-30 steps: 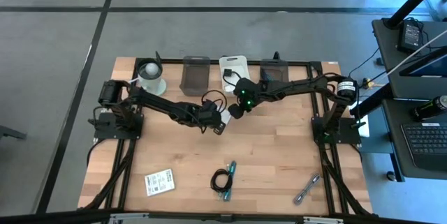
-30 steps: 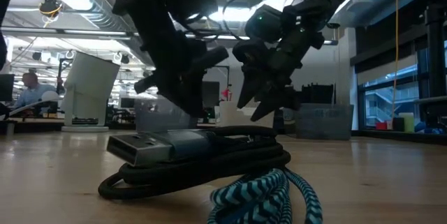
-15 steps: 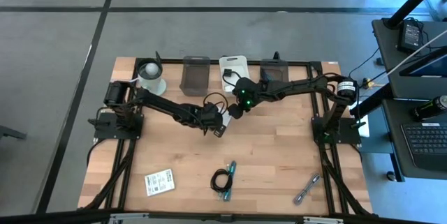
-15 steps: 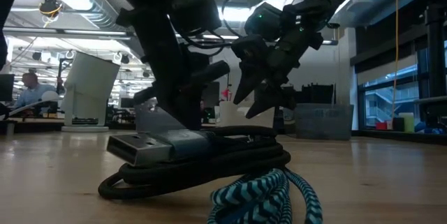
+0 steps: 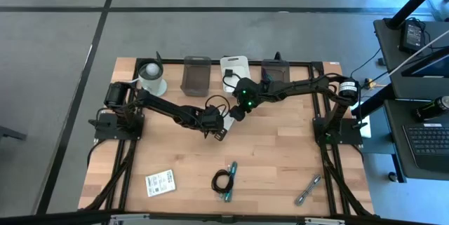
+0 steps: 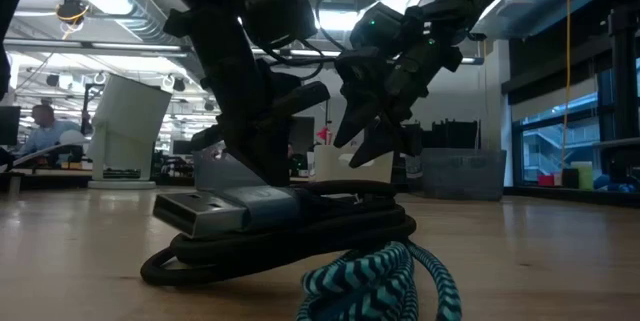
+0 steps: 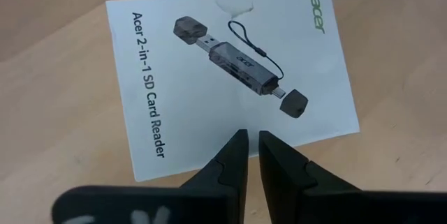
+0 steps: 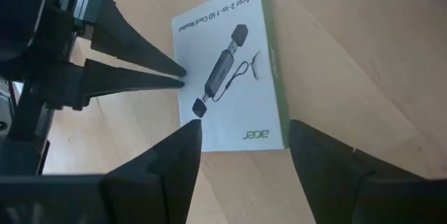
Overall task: Pick and place items into bin
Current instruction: Put the card reader box into the left black bin
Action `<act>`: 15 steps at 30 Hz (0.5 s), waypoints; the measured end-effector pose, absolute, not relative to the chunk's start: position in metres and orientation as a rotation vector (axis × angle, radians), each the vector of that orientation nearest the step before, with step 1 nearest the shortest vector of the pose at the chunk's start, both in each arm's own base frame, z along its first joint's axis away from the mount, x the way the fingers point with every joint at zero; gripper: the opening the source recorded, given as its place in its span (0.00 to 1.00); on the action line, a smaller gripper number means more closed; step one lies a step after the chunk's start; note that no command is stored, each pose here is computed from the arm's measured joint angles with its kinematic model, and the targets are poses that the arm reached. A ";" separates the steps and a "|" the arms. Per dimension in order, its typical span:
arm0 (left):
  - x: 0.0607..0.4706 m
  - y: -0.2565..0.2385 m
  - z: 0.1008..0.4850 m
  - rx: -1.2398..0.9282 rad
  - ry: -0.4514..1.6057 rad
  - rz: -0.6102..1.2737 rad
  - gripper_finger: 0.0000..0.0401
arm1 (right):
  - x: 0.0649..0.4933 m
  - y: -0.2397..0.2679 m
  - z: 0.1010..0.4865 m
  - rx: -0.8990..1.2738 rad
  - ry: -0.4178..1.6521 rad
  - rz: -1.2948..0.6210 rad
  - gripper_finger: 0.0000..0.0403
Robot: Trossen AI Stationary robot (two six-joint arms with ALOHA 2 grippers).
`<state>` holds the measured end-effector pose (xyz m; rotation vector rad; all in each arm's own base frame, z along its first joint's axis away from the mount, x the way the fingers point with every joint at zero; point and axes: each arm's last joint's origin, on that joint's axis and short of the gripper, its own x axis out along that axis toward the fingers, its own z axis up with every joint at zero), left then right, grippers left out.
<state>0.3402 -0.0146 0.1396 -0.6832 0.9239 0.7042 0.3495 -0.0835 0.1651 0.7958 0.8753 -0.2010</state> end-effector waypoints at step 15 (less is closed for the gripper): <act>0.338 -0.037 0.139 -0.614 0.980 0.594 0.08 | 0.354 -0.063 0.165 0.818 0.891 -0.223 0.54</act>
